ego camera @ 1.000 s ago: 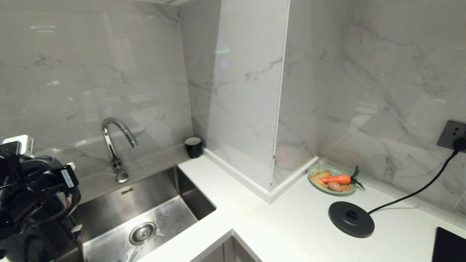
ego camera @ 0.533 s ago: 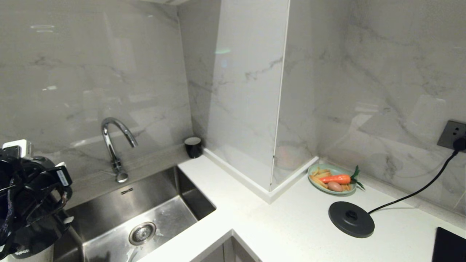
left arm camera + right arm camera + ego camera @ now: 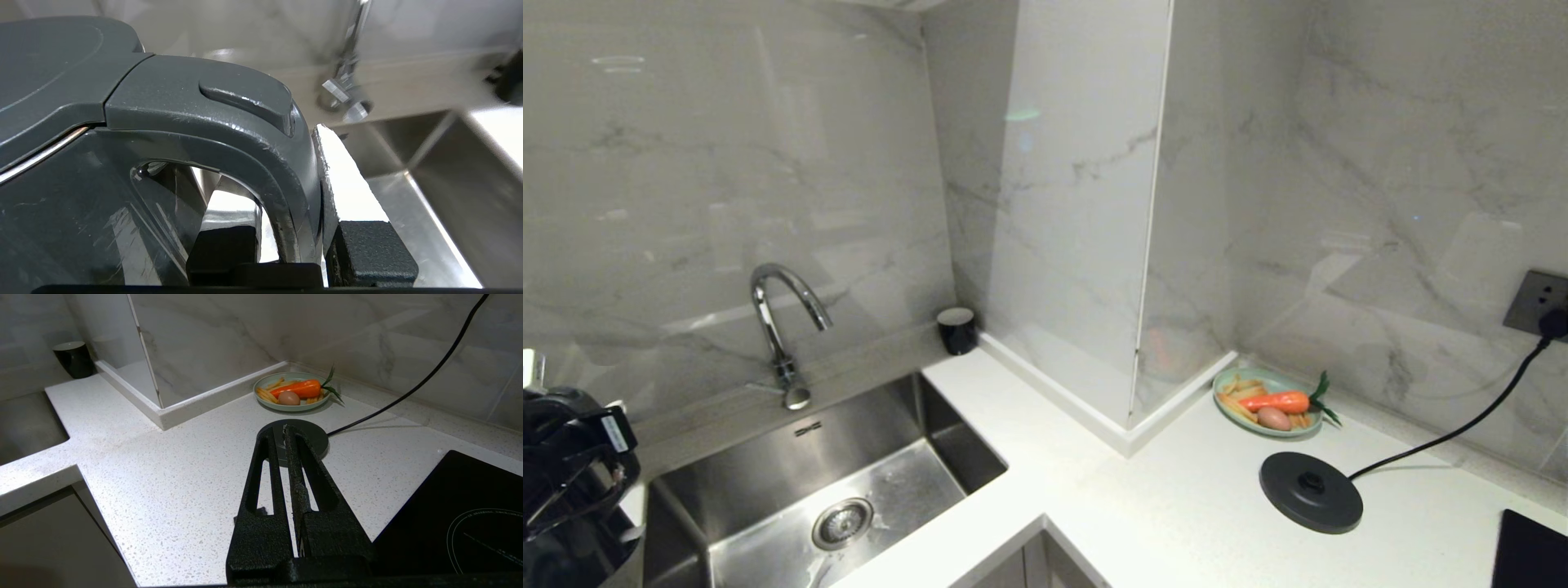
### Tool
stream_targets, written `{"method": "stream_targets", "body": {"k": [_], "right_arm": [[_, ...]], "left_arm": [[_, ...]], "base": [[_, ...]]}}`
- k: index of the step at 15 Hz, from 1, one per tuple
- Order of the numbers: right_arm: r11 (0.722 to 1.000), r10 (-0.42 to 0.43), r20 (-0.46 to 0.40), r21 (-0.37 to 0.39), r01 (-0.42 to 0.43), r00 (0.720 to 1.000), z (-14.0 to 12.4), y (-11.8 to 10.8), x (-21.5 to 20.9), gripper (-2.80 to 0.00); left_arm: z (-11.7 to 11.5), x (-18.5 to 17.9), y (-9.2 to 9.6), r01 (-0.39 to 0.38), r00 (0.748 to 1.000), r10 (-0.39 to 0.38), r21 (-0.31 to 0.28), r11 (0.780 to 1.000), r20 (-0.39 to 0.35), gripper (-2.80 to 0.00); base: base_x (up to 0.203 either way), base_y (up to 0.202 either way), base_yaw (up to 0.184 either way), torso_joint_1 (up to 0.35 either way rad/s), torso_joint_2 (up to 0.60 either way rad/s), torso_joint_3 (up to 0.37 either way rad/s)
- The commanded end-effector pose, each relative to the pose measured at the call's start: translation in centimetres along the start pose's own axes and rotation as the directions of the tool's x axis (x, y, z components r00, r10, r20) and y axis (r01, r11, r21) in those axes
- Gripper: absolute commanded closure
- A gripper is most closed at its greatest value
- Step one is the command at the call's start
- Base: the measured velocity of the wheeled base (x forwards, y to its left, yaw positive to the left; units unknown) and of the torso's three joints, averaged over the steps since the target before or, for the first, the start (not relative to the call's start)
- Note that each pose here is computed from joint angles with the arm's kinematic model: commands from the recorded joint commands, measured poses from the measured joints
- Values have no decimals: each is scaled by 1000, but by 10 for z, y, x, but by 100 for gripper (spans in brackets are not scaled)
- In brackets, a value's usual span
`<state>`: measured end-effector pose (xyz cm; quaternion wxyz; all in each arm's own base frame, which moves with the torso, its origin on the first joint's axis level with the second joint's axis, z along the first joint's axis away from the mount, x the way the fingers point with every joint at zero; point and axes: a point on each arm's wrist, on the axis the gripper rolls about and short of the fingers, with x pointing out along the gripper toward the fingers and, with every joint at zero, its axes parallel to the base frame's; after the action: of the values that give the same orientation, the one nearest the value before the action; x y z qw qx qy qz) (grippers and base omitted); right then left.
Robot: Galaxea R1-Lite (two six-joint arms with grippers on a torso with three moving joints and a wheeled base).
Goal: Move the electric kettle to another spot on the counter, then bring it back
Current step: Place it by the sink
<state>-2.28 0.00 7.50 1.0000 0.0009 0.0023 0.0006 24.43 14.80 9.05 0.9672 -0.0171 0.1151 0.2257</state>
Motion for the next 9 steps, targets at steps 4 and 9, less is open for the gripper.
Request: {"method": "stream_targets", "body": {"k": [4, 9], "right_arm": [[1000, 0, 0, 0, 0, 1000, 0, 0, 0, 0], [1000, 2, 0, 0, -2, 1000, 0, 0, 0, 0]], "left_arm": [[-22, 7, 22, -31, 999, 31, -16, 999, -31, 0], [-67, 15, 27, -40, 993, 42, 20, 999, -110, 0]], "base": [[0, 0, 0, 0, 0, 0], [0, 0, 0, 0, 0, 0]]}}
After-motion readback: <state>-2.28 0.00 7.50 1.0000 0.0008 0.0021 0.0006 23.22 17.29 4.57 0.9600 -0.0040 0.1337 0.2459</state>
